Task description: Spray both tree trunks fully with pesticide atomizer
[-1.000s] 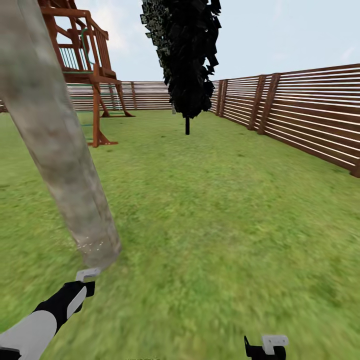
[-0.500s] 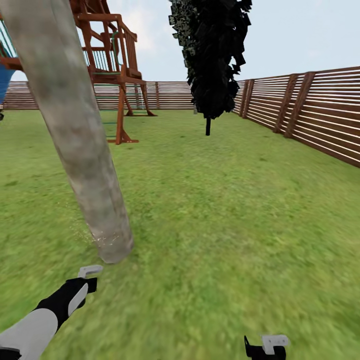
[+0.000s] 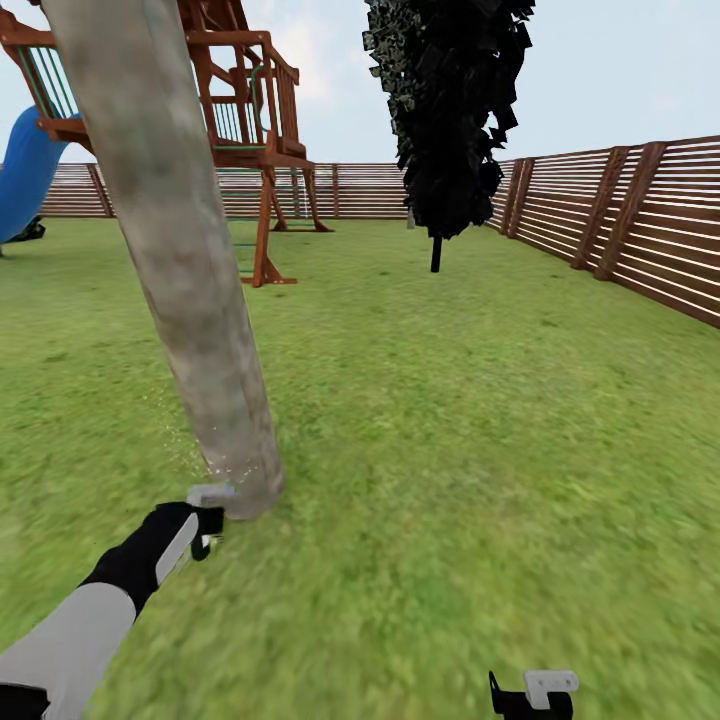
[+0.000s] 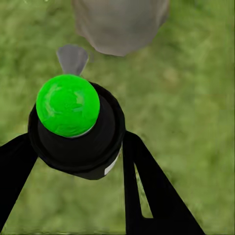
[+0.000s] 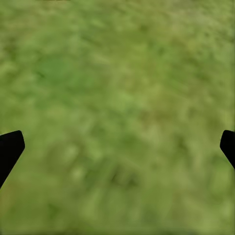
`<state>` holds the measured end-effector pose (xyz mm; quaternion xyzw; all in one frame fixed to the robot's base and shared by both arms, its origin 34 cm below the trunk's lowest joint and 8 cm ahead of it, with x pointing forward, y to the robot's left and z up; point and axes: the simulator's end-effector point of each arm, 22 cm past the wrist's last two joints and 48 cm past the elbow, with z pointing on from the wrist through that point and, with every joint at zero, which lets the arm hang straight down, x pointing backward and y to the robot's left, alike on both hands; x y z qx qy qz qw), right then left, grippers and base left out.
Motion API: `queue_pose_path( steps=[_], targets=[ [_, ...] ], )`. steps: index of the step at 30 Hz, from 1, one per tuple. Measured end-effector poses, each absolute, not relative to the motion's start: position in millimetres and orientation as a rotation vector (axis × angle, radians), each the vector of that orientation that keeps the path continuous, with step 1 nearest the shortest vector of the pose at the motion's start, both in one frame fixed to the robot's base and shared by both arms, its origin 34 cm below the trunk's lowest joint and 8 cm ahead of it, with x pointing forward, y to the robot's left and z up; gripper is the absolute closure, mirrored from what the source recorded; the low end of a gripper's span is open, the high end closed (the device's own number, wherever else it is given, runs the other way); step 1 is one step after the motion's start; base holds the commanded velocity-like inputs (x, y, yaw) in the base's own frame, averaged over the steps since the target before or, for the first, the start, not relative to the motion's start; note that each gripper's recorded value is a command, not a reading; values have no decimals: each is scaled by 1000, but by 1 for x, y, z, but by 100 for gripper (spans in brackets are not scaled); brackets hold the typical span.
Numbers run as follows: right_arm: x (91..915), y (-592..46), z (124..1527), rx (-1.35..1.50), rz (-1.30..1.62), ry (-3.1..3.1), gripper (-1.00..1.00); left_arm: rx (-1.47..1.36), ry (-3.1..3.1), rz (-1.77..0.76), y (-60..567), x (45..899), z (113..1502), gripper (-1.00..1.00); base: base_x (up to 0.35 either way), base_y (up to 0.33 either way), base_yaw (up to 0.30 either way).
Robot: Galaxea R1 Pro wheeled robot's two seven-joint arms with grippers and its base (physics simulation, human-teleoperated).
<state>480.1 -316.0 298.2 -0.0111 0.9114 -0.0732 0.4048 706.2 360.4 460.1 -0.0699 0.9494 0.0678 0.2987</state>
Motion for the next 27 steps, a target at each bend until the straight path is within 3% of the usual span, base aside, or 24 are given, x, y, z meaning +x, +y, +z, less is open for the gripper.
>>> queue_pose_path(
  steps=[4,9,15,21,27],
  targets=[
    [480,-316,298,-29,-185,2301,-100,-209,2516,274,419,701,477,100,0,0,0],
    [480,-315,298,-27,-183,2300,-100,-172,2511,135,345,723,483,100,0,0,90],
    [480,-315,298,-26,-183,2301,-100,-188,2514,219,396,724,499,100,0,-2,162],
    [480,-315,298,-27,-183,2301,-100,-175,2482,204,389,732,510,100,36,-225,29],
    [480,-315,298,-28,-183,2301,-100,-179,2470,199,388,737,515,100,5,-272,255]
  ],
)
